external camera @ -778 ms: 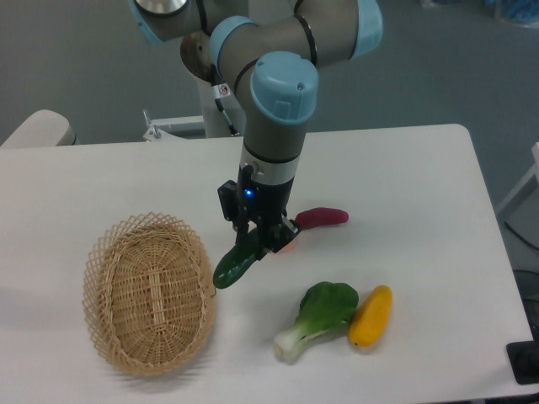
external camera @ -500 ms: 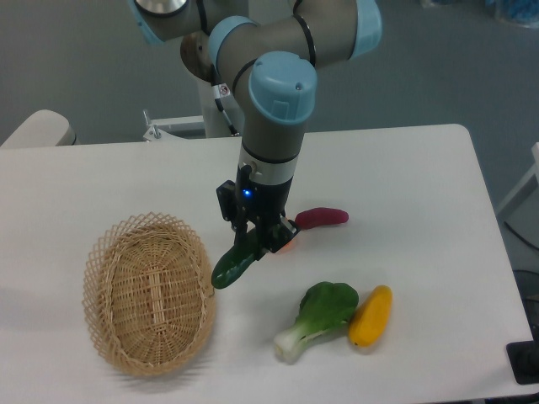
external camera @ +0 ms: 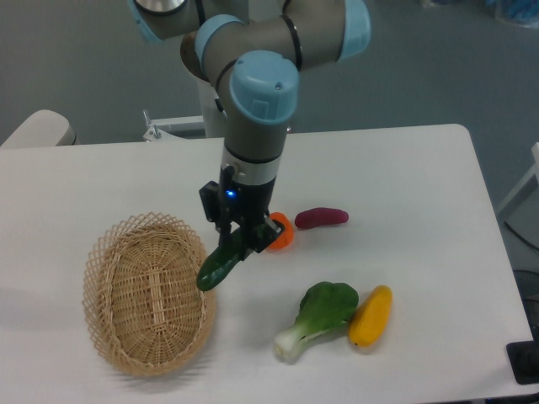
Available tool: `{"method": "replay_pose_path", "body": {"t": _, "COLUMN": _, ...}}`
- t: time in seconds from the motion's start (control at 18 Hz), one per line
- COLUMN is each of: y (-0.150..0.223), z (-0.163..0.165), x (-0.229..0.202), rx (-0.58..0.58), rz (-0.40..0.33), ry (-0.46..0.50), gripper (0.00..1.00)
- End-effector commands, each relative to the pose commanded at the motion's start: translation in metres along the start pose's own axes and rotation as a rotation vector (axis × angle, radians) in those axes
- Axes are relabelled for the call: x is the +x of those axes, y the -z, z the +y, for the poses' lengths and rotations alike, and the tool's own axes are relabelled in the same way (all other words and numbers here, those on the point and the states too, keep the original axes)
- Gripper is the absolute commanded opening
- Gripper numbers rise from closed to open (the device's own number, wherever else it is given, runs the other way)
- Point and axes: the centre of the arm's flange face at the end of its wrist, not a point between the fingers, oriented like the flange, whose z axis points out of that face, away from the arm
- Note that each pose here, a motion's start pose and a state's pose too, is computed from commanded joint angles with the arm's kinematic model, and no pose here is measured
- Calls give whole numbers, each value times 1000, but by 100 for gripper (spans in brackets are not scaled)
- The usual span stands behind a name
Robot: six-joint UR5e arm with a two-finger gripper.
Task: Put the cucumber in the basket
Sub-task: 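Carry the cucumber over the wicker basket and lower it inside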
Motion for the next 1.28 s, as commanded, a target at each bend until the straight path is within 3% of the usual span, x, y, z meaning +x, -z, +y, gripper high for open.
{"method": "replay_pose_path", "body": {"t": 0.33, "y": -19, "z": -15, "x": 35, "rx": -29, "rz": 26, "ry": 70, "gripper": 16}}
{"method": "replay_pose_path", "body": {"t": 0.56, "y": -66, "z": -15, "x": 71, "rx": -146, "rz": 29, "ry": 77, "gripper": 17}}
{"method": "replay_pose_path", "body": {"t": 1.0, "y": -132, "z": -46, "x": 84, "rx": -214, "rz": 53, "ry": 346, "gripper": 17}}
{"method": "replay_pose_path", "body": {"t": 1.28, "y": -160, "z": -49, "x": 87, "rx": -242, "rz": 65, "ry": 373, "gripper": 17}}
